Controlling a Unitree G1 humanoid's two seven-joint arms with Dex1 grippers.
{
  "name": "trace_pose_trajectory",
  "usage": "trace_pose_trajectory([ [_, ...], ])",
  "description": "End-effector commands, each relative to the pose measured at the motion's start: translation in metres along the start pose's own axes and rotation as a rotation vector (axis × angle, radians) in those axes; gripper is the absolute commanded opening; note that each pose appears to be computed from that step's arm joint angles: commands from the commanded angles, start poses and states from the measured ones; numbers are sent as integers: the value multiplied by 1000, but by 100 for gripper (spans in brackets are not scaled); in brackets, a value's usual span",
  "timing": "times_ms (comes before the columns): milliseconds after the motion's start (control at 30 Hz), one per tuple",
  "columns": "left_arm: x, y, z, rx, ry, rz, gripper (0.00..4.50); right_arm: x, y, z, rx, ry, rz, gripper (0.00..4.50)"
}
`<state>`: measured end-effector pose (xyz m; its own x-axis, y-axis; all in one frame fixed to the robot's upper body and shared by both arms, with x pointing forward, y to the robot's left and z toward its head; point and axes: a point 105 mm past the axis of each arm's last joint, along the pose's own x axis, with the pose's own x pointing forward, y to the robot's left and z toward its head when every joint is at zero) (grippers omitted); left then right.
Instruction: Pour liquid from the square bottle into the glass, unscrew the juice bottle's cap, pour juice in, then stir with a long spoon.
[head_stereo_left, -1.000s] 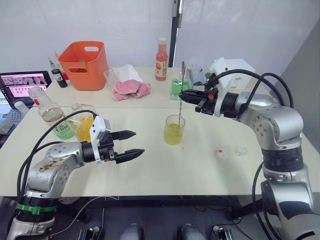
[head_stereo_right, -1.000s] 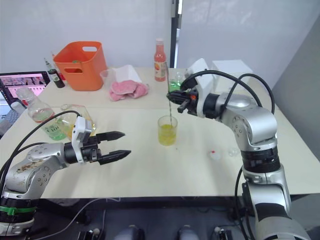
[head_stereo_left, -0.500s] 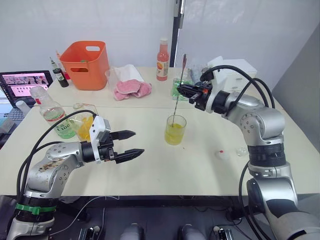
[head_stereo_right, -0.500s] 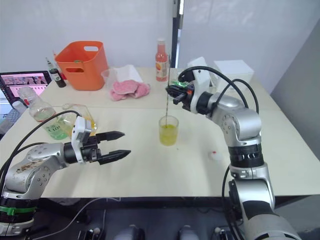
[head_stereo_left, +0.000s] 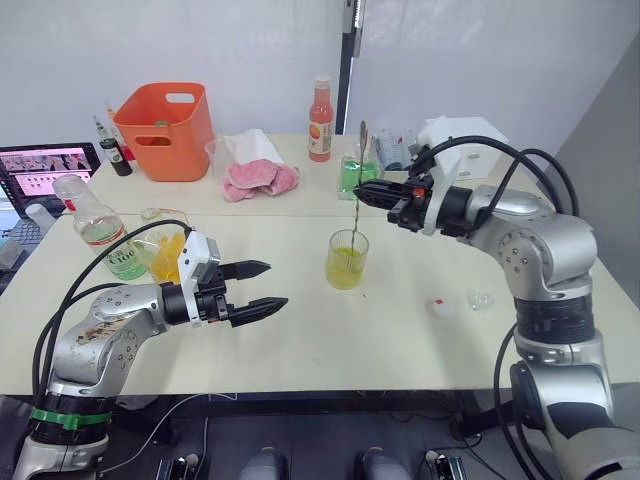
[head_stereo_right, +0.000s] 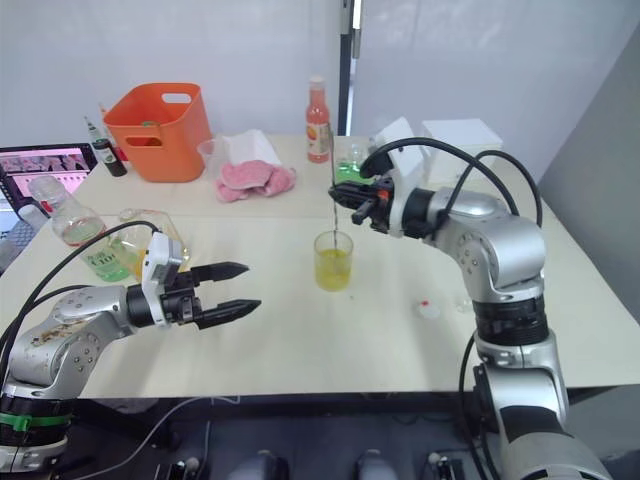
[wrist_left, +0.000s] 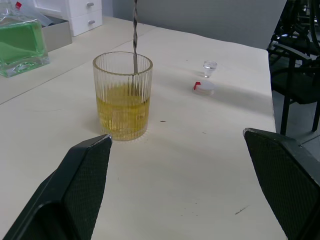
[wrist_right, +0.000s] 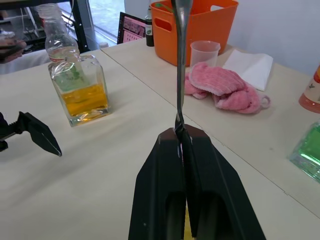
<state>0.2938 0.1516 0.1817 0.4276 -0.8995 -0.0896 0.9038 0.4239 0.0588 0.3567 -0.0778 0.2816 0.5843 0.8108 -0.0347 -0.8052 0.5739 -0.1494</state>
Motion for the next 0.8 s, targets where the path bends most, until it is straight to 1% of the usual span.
trace_pose_trajectory([
  [33,-3,-2,12,42,-24,-1,446,4,-6,18,-14,-83,-42,0],
  [100,-3,-2,12,43,-23,0,446,5,-18,20,-13,-114,-97,0],
  [200,-3,-1,12,43,-23,0,446,4,-28,22,-21,-141,-140,0],
  [333,-2,-1,12,43,-22,-1,446,-4,-39,22,-44,-138,-180,0],
  [533,-2,-1,12,43,-22,-1,446,-13,-30,23,-48,-119,-134,0],
  [633,-2,-1,12,45,-21,-1,446,-18,-22,35,-23,-159,-105,0],
  [800,-2,0,12,44,-23,0,446,-24,-20,48,5,-203,-102,0],
])
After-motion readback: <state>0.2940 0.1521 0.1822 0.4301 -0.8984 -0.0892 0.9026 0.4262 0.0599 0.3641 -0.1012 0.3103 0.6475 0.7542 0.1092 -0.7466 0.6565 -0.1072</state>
